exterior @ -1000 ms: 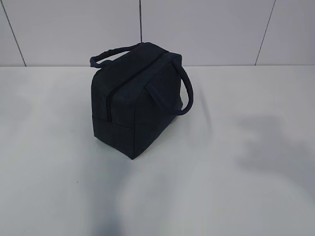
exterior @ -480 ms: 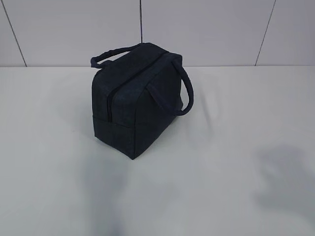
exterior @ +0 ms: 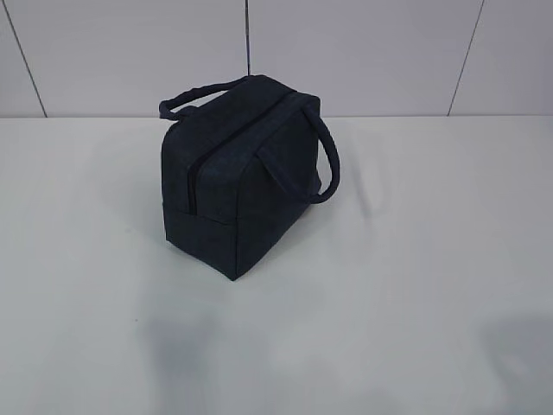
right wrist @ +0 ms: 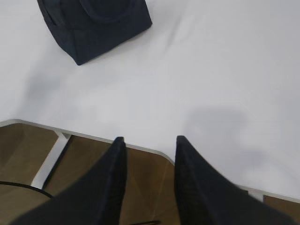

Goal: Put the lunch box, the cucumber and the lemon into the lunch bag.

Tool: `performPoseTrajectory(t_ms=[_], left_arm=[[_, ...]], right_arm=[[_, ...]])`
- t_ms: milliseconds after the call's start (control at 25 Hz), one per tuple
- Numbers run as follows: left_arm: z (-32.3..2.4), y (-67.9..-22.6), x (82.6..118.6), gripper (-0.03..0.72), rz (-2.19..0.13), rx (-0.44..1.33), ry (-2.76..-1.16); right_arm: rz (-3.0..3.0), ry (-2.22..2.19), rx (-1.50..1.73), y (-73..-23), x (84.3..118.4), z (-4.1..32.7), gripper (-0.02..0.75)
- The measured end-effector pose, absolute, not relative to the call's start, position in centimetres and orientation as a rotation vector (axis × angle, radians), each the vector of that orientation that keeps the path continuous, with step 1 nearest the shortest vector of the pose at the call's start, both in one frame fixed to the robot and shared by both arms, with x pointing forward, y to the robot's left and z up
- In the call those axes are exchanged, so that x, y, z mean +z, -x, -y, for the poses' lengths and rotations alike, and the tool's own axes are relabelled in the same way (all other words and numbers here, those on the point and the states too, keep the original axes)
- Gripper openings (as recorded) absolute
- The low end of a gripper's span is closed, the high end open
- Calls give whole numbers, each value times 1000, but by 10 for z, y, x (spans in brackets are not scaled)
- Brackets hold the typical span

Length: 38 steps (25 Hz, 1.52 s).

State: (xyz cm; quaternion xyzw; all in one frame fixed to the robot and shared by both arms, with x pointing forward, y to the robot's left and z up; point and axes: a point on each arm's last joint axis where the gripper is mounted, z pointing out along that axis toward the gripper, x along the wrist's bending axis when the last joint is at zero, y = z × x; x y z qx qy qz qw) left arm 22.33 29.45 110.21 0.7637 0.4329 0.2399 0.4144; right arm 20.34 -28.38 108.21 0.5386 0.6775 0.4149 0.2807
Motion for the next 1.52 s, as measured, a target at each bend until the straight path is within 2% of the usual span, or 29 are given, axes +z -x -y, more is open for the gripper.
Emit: performPoseTrajectory(t_ms=[280, 520, 1200, 1520], left_arm=[[-289, -236, 1059, 239, -1107, 586, -1914], [-293, -228, 1057, 237, -1074, 624, -1859], [-294, -227, 1058, 237, -1069, 638, -1849], [-300, -230, 1057, 237, -1091, 740, -1871]], right_arm=[[-1826, -1489, 943, -213, 1052, 292, 281], [-1820, -1490, 899, -214, 1049, 295, 281], [-1776, -1419, 911, -225, 1046, 296, 281], [-1781, -1421, 907, -224, 1047, 296, 281]])
